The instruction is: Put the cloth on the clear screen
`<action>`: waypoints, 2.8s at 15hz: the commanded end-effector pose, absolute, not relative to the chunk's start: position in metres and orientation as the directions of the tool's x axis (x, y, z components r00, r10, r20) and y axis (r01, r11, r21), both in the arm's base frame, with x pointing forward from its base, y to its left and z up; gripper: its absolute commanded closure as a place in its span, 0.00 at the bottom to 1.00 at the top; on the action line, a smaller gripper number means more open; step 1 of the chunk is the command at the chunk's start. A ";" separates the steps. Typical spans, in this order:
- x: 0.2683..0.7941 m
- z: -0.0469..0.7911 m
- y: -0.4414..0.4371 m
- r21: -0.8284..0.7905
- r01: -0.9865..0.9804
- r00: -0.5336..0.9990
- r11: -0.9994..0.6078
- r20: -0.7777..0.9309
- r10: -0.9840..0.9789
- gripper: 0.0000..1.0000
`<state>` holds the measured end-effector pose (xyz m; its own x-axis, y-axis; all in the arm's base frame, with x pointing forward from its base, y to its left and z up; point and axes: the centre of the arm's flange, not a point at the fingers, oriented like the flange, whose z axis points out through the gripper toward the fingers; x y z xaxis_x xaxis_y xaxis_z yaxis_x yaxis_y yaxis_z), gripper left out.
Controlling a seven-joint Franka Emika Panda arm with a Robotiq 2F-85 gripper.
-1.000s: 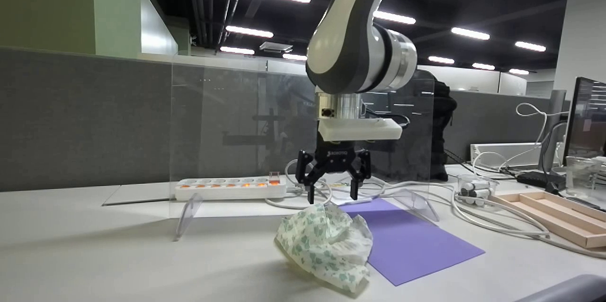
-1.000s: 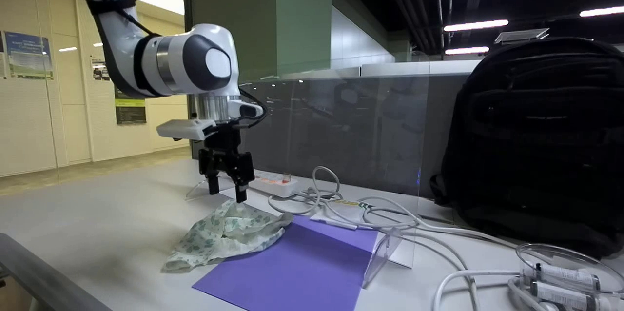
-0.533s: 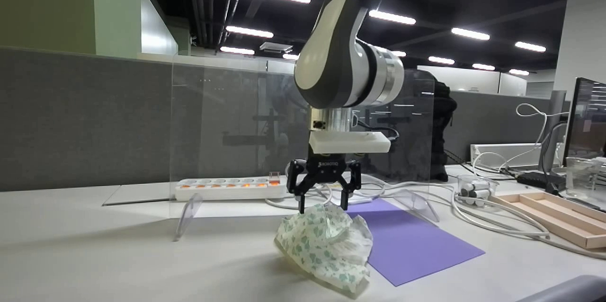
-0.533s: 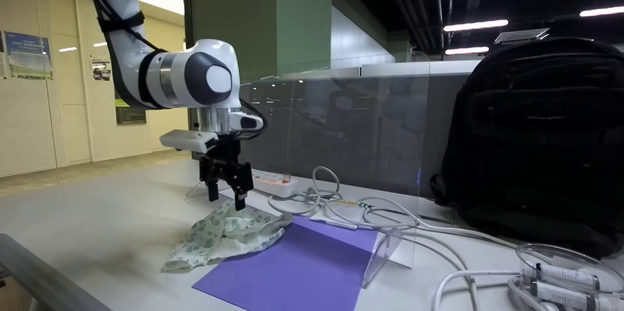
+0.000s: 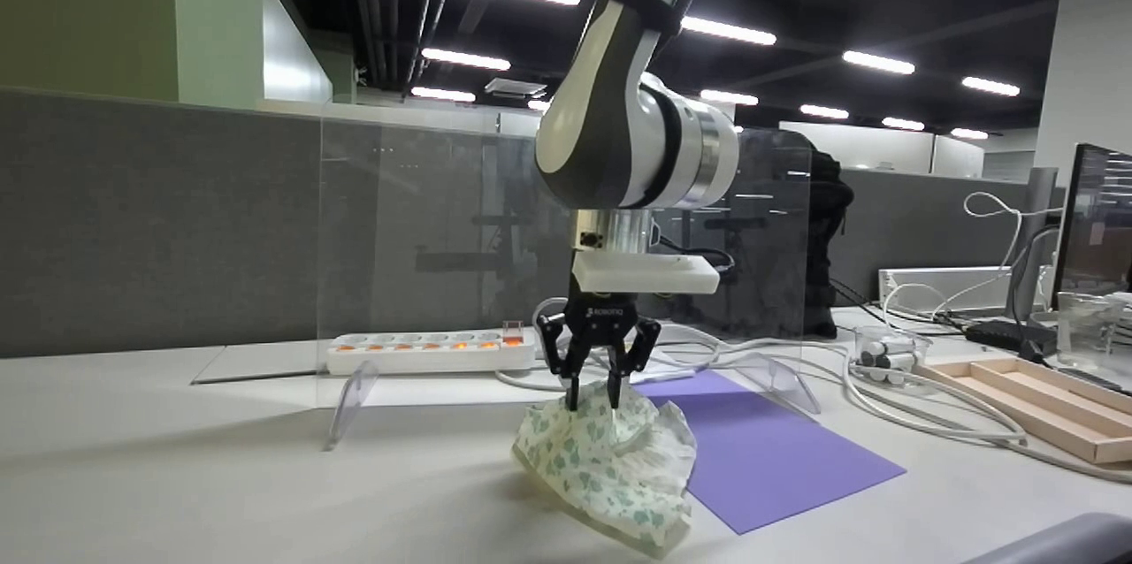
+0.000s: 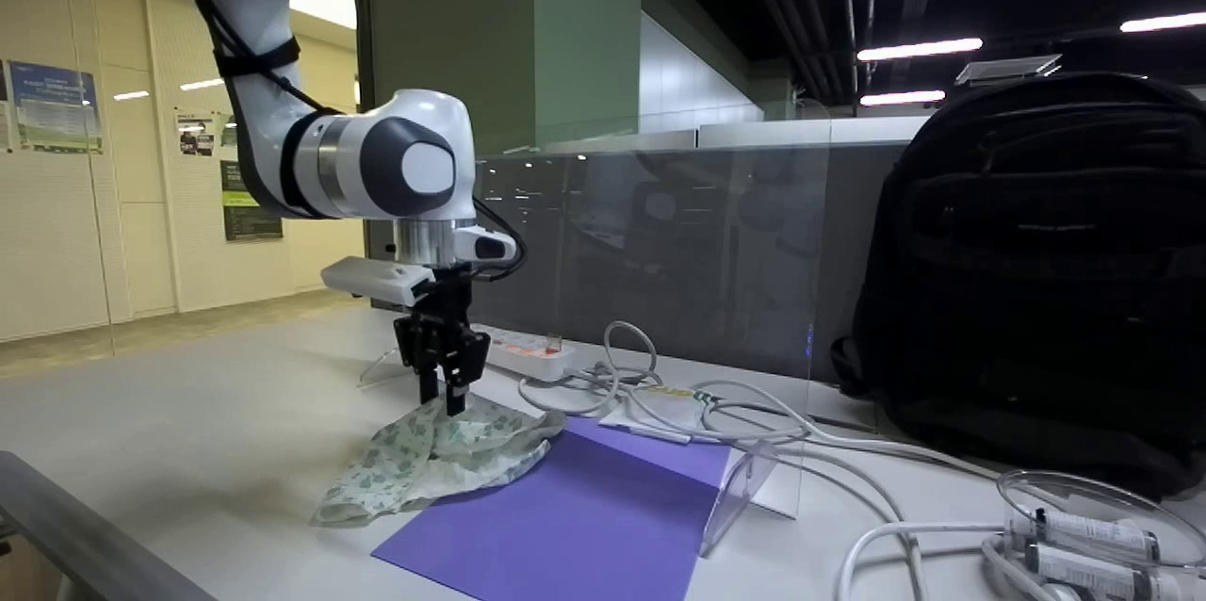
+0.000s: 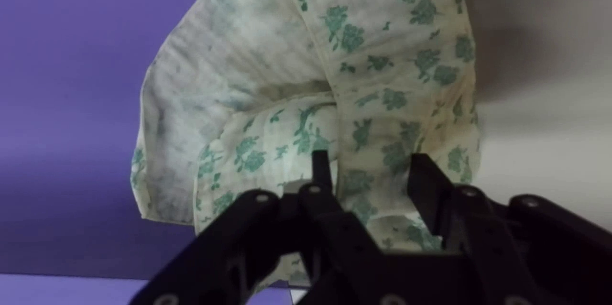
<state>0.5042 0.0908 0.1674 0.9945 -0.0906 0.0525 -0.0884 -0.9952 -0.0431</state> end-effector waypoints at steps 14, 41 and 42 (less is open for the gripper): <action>0.526 0.292 0.108 -0.098 -0.027 0.993 -0.995 0.116 -0.038 1.00; 0.577 0.515 0.154 -0.173 0.093 0.901 -0.981 0.434 0.009 1.00; 0.582 0.528 0.156 -0.181 0.094 0.882 -0.979 0.470 -0.002 1.00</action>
